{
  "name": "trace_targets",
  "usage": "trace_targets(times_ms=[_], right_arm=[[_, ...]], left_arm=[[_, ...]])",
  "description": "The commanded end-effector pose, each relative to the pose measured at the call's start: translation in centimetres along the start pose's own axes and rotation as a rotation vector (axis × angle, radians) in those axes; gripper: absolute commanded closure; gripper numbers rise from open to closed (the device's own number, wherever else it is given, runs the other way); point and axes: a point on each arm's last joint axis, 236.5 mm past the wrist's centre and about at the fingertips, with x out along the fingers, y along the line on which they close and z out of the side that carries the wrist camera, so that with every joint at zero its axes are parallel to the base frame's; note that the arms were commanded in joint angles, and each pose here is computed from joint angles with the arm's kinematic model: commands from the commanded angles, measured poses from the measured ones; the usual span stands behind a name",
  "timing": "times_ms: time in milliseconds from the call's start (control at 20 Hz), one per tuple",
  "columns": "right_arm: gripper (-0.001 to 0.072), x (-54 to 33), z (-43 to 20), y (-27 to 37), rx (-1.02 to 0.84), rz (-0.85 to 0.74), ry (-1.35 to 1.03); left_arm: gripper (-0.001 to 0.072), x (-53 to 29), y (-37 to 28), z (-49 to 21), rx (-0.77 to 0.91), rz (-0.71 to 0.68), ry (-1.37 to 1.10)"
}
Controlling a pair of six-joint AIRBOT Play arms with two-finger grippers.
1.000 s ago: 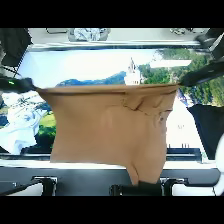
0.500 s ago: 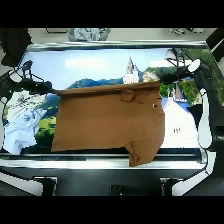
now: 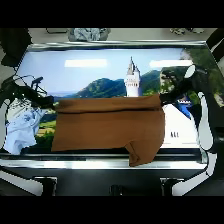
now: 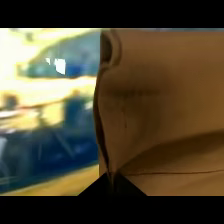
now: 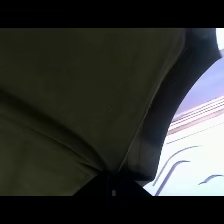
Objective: Fold the shirts.
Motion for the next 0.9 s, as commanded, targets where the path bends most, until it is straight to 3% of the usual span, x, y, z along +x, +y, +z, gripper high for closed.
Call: trace_targets(times_ms=[0, 300, 350, 400, 650, 850], right_arm=[[0.0675, 1.6, -2.3, 1.5, 0.041, 0.073, 0.085], [0.067, 2.5, -2.8, 1.7, 0.077, 0.084, 0.099], [0.0472, 2.4, -2.5, 1.6, 0.088, 0.08, 0.085], [0.0206, 1.8, -2.1, 1.8, 0.085, 0.092, 0.062], [0.0189, -5.7, -5.9, -0.7, 0.114, 0.057, 0.015], [0.0192, -6.7, -11.5, -2.0, 0.139, -0.009, 0.083]], left_arm=[[0.068, 1.3, 0.0, -3.1, -0.011, -0.015, 0.116], [0.0666, 1.3, 1.0, -2.8, -0.033, -0.013, 0.102], [0.0499, 1.2, 1.0, -2.8, -0.032, -0.014, 0.1], [0.0281, 0.8, 1.0, -2.8, -0.036, -0.015, 0.101], [0.0242, -4.5, 2.8, -4.0, -0.134, -0.015, 0.05], [0.0243, -2.0, 2.6, -12.4, -0.235, -0.033, 0.124]])
